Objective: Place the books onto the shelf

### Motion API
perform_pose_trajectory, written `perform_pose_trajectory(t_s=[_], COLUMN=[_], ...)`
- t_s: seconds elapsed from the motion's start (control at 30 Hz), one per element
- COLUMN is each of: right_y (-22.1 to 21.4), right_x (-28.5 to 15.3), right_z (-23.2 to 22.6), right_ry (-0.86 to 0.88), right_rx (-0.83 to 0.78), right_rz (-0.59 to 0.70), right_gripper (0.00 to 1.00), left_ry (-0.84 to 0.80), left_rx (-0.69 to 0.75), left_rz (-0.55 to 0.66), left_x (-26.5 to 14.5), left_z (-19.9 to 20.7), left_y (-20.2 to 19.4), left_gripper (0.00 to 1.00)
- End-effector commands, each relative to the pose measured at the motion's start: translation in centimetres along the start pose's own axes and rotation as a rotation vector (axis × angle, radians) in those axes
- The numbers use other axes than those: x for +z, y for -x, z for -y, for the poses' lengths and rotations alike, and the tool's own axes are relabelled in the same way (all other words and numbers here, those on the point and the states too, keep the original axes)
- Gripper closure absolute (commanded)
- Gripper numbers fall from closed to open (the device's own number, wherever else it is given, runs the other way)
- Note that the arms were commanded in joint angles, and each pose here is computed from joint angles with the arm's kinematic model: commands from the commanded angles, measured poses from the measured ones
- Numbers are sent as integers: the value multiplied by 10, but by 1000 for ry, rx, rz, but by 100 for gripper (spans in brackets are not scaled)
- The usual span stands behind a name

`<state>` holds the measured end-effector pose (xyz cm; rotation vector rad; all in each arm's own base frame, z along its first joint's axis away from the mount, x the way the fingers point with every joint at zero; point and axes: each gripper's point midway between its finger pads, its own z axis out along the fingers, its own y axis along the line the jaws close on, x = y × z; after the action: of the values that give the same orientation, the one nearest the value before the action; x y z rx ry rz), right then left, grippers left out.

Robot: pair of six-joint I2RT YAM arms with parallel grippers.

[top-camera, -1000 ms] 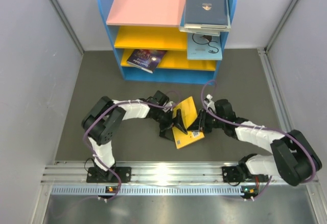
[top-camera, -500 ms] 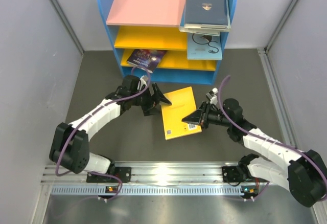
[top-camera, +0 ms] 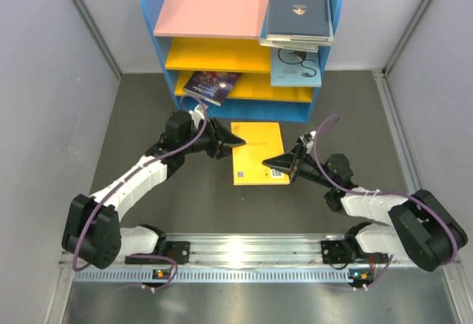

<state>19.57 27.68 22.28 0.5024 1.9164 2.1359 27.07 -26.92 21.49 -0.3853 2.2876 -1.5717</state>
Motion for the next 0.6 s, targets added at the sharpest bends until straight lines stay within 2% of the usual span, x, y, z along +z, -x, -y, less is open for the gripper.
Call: perform_pose_trajectory(t_s=[0.0,0.03,0.07,0.13,0.2,0.23,0.27,0.3,0.33,0.43,0.57], right_y=[-25,-27,-31,-32,-34,-35,-34,-35,-37,-38,-43], right_x=[-6,-3,-1,3,5,5,7,7,7,6,1], right_z=[-95,-97,-103,-103,-103,-102,-99,-98,-97,-91,-91], right_ry=[367,371,385,378,375,365,341,333,321,272,255], right_rx=[-167,-170,-180,-179,-184,-186,-187,-194,-199,-224,-231], right_rz=[-69,-79,-96,-108,-120,-126,-124,-128,-135,-133,-134], right_gripper=[100,100,100,100,100,92,75,56,30,13,9], left_ry=[-155,-165,-176,-213,-224,-225,-223,-184,-175,-125,-63], left_rx=[22,19,20,32,43,51,60,58,76,131,149], left_rz=[35,34,34,37,43,57,69,78,119,193,283], left_x=[-8,-8,-9,-10,-13,-15,-17,-19,-22,-35,-48], left_z=[36,37,39,50,57,62,66,60,68,72,64], left_y=[6,6,6,8,10,13,16,18,27,37,49], left_gripper=[62,69,84,100,100,100,100,100,100,100,100])
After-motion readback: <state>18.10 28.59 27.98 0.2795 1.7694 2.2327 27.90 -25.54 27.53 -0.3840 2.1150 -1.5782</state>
